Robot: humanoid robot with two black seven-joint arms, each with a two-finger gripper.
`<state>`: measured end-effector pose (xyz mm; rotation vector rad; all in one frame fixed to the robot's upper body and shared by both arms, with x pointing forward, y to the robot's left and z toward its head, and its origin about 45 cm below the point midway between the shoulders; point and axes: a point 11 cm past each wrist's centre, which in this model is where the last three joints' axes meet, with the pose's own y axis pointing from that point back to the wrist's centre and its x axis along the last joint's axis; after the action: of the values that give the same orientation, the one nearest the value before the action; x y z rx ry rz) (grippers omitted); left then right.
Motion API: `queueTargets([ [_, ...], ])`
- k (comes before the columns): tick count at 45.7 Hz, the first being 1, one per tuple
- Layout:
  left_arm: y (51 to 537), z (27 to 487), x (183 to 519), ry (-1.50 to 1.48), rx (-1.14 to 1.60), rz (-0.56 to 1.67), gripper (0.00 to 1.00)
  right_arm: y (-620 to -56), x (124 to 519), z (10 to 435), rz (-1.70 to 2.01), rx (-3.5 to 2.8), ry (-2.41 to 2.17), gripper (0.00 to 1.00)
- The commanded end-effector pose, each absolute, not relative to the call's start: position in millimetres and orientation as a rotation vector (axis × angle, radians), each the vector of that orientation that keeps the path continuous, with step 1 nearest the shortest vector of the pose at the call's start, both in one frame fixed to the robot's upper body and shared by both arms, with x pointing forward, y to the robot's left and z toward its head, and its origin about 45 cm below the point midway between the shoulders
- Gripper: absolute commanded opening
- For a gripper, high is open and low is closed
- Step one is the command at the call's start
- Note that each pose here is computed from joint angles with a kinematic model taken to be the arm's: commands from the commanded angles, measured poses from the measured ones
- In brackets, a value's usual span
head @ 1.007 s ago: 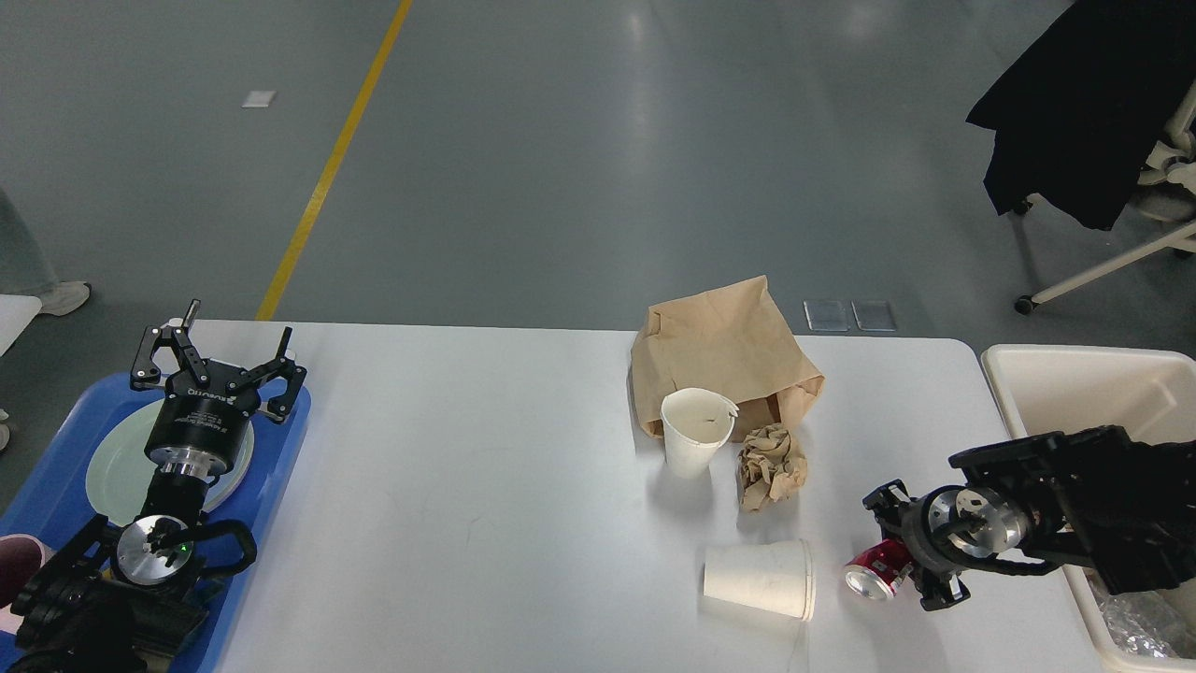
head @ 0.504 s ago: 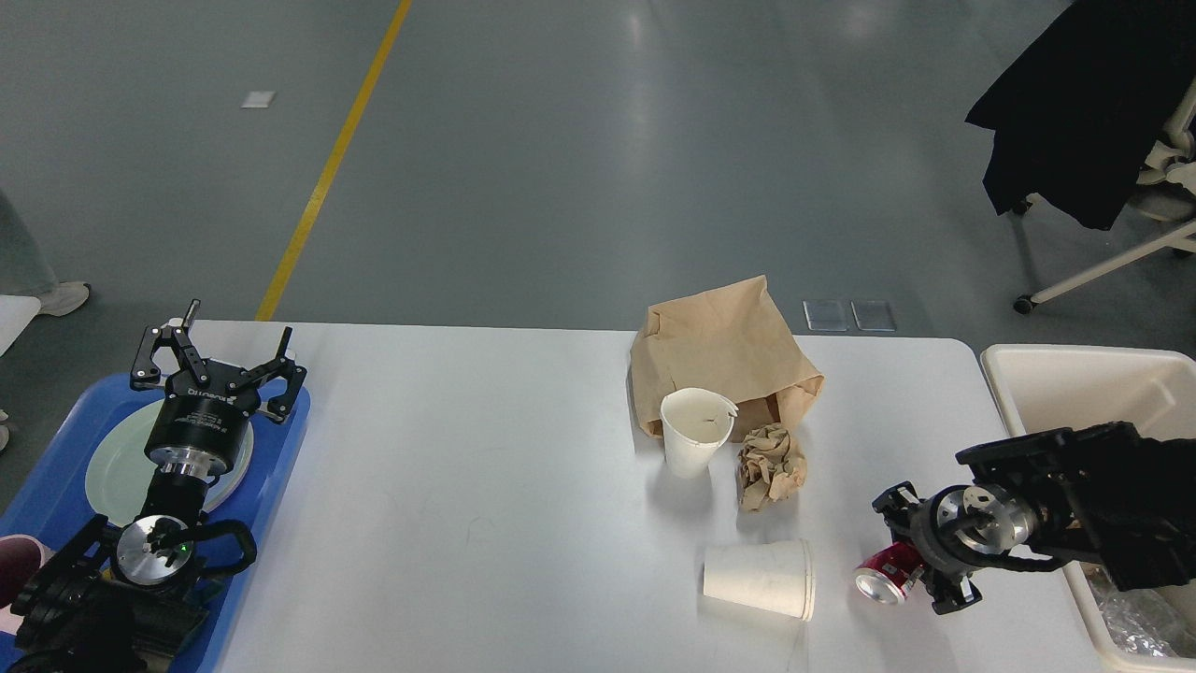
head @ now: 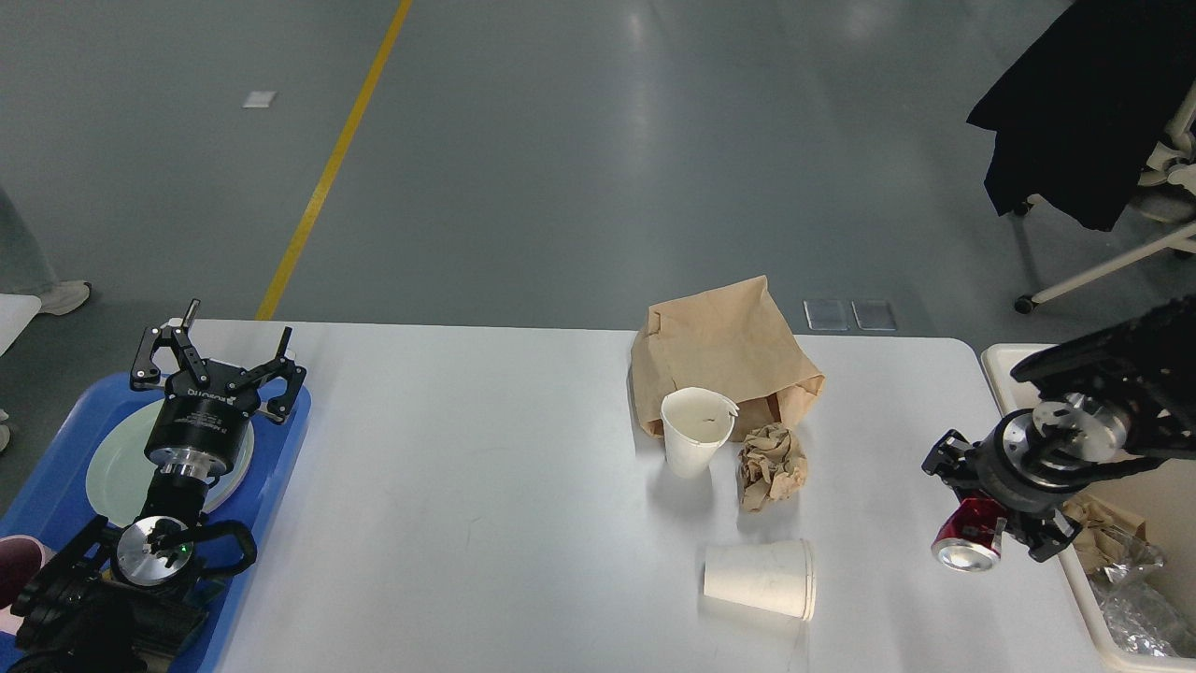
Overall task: Tidy desktop
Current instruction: 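Carry the red can into the white bin and release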
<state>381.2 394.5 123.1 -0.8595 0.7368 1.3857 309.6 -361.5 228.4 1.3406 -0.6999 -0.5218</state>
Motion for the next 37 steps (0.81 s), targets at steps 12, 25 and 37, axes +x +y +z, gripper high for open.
queueTargets([
  [12, 395, 123, 381, 0.737, -0.859, 1.386, 0.96, -353, 288, 346, -0.411, 1.451, -0.543, 0.00],
  [25, 395, 123, 381, 0.737, -0.859, 1.386, 0.96, -400, 284, 336, -0.449, 1.433, -0.647, 0.00],
  [37, 395, 122, 380, 0.738, -0.858, 1.388, 0.96, -531, 280, 293, -0.477, 1.313, -0.793, 0.00],
])
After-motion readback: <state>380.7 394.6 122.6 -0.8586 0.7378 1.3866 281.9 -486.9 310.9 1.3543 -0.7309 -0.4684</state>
